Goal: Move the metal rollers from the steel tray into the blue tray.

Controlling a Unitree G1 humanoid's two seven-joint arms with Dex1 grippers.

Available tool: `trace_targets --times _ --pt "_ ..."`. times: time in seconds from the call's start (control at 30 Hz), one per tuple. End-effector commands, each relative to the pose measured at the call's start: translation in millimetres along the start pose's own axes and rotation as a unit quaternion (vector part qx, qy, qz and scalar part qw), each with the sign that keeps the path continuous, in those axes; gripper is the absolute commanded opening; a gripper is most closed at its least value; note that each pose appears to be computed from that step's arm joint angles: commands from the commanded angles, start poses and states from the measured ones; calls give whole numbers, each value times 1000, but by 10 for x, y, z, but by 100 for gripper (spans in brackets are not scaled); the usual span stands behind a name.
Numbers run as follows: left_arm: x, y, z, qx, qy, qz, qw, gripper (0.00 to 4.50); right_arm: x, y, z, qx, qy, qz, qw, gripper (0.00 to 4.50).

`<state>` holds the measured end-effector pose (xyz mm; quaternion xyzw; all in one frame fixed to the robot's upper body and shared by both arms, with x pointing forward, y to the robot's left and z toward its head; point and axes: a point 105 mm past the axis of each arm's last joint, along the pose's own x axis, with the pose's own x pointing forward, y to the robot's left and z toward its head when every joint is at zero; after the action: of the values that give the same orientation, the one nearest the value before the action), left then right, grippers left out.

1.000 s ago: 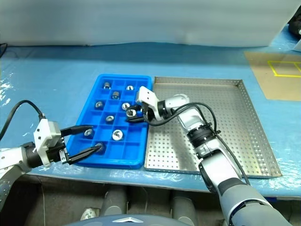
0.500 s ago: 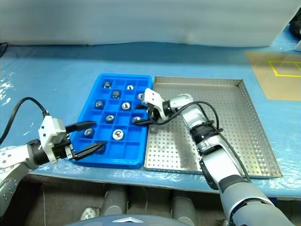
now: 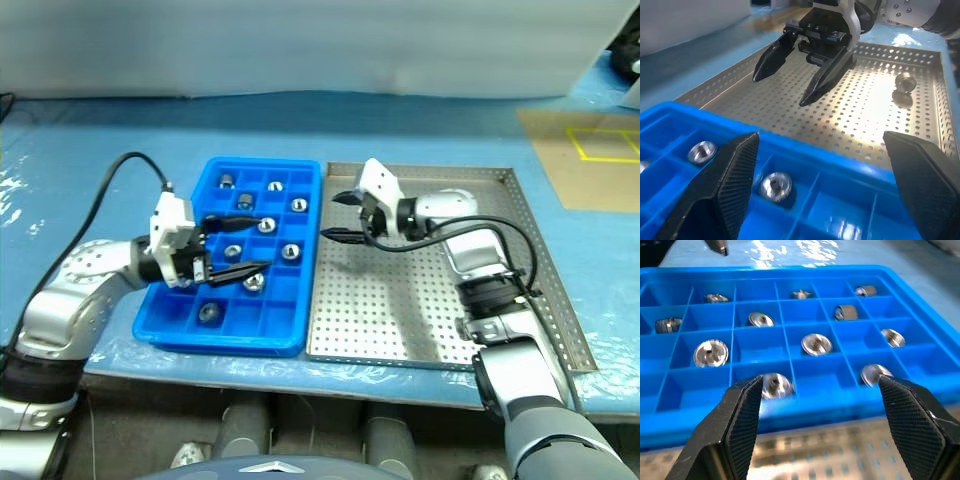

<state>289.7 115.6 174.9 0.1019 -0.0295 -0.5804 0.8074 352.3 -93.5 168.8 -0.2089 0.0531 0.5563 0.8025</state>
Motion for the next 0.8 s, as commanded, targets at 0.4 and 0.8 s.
trace_targets --times 0.4,0.8 --pt "771 -178 -9 13 -55 -219 974 420 -911 411 -163 53 73 -137 986 379" --pt "776 -344 -123 -10 -55 -248 967 420 -844 818 -317 108 94 -126 982 379"
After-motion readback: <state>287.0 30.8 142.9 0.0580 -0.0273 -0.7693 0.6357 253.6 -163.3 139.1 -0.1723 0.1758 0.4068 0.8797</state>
